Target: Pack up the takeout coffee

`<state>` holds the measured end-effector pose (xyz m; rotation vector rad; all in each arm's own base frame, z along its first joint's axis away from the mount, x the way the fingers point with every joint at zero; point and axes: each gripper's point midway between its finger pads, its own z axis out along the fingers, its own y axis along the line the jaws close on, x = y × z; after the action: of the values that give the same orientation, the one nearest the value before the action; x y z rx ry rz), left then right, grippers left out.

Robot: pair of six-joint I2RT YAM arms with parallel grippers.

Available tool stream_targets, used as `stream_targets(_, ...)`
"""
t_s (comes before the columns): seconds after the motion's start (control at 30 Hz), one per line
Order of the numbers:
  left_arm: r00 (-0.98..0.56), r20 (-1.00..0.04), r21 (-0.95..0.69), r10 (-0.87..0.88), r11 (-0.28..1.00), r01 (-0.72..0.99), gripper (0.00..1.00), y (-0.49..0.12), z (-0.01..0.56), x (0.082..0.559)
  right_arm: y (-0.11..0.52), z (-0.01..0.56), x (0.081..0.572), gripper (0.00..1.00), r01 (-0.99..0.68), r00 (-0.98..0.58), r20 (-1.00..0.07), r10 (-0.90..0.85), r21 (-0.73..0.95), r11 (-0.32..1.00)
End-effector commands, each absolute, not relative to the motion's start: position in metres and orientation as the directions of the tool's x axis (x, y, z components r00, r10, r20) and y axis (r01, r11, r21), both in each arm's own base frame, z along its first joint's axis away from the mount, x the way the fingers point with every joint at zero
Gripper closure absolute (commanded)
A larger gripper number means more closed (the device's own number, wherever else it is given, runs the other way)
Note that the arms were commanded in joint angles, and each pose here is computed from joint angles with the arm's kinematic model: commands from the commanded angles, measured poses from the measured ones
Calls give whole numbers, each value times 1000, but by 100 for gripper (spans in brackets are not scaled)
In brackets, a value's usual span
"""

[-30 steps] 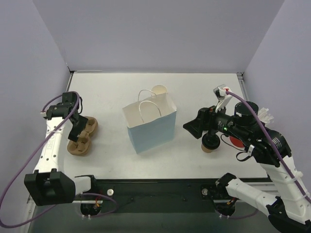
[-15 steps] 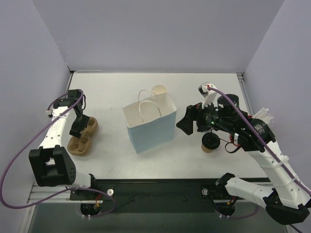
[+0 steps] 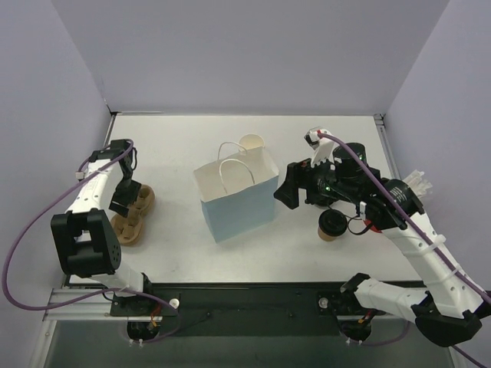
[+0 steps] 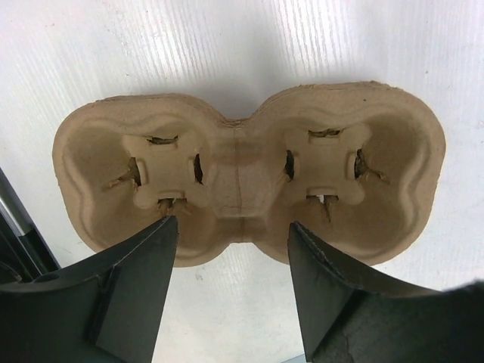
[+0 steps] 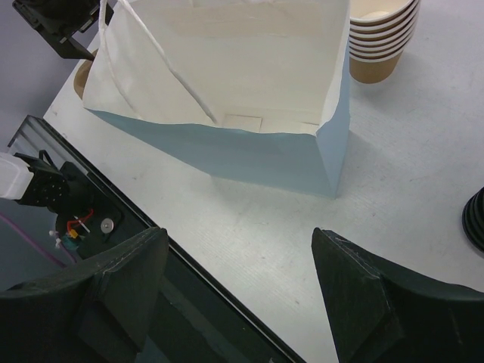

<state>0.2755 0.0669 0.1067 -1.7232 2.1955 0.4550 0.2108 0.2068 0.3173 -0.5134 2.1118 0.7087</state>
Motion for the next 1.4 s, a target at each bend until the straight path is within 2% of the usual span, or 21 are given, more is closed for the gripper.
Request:
stream_targets(0.0,-71,-451,-50,-890,105,-993,30,72,116,297,211,328,215,22,-580,-558,-825,-92,307,755)
stream_targets(0.3,-27,-415,-31,-910,44,-999,30,72,102,294,214,323,218,22,-569,-578,-811,-93,319,758)
stream_targets(0.7,-53,-381,4,-923,56,-998,29,66,80,291,216,321,220,22,-566,-585,-806,-95,321,760)
stream_targets(1.03,-55,-401,37,-914,44,-998,30,71,80,287,215,324,221,22,-565,-578,-811,-93,316,762)
stream_targets(1.37,-69,-409,58,-910,50,-997,36,73,77,283,218,322,222,22,-562,-586,-805,-93,321,762)
